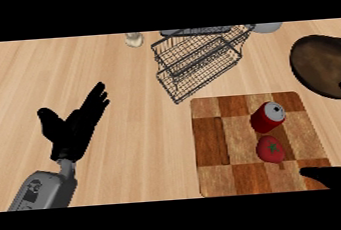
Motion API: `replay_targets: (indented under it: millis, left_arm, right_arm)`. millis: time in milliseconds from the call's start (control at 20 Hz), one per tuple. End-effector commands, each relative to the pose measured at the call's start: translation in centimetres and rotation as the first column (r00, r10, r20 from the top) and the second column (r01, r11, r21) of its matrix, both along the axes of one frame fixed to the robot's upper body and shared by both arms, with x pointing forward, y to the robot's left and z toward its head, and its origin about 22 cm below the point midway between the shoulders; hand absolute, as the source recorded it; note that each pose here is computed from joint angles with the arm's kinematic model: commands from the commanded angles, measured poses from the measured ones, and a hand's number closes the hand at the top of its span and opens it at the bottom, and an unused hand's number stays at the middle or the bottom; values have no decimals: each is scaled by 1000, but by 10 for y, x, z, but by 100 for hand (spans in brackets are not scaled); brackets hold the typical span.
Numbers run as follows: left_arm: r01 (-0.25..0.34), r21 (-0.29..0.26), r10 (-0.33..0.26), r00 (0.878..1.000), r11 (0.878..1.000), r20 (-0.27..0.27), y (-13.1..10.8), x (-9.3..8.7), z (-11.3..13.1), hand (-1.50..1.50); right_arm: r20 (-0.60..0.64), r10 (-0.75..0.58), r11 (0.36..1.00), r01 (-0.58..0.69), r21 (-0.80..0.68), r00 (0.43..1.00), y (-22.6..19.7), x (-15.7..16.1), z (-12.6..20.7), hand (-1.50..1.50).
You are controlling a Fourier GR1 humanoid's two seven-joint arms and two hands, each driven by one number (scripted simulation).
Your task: Pick the can from the cutting board and place it in the tiered basket
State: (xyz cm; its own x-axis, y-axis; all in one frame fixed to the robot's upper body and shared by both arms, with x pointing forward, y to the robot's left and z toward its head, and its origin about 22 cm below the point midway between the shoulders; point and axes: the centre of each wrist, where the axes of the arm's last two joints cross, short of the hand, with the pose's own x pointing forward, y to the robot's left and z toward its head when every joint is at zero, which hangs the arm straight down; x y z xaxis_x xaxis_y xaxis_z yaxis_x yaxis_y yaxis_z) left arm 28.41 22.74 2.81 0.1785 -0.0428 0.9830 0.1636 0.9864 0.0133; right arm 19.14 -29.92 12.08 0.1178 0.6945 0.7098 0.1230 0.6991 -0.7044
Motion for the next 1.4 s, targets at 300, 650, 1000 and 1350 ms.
replay_targets:
  millis: [300, 650, 1000, 1350]
  left_arm:
    - [-9, -6, 9, 1000, 1000, 20, 4, -1, -6, 0]
    - [14, 1, -14, 1000, 1000, 1, -1, -10, 0, 0]
    - [-2, 4, 2, 1000, 1000, -10, 2, -15, -7, 0]
    - [5, -27, -4, 1000, 1000, 12, -14, -10, 11, 0]
  right_arm:
    - [-178, -96, 986, 69, -153, 979, 60, 12, 1, -150]
    - [-258, -84, 987, 45, -153, 963, 47, 22, -28, -150]
    - [-225, -140, 978, 99, -185, 964, 45, 16, -64, -150]
    - [-205, -185, 970, 145, -194, 961, 40, 26, -83, -150]
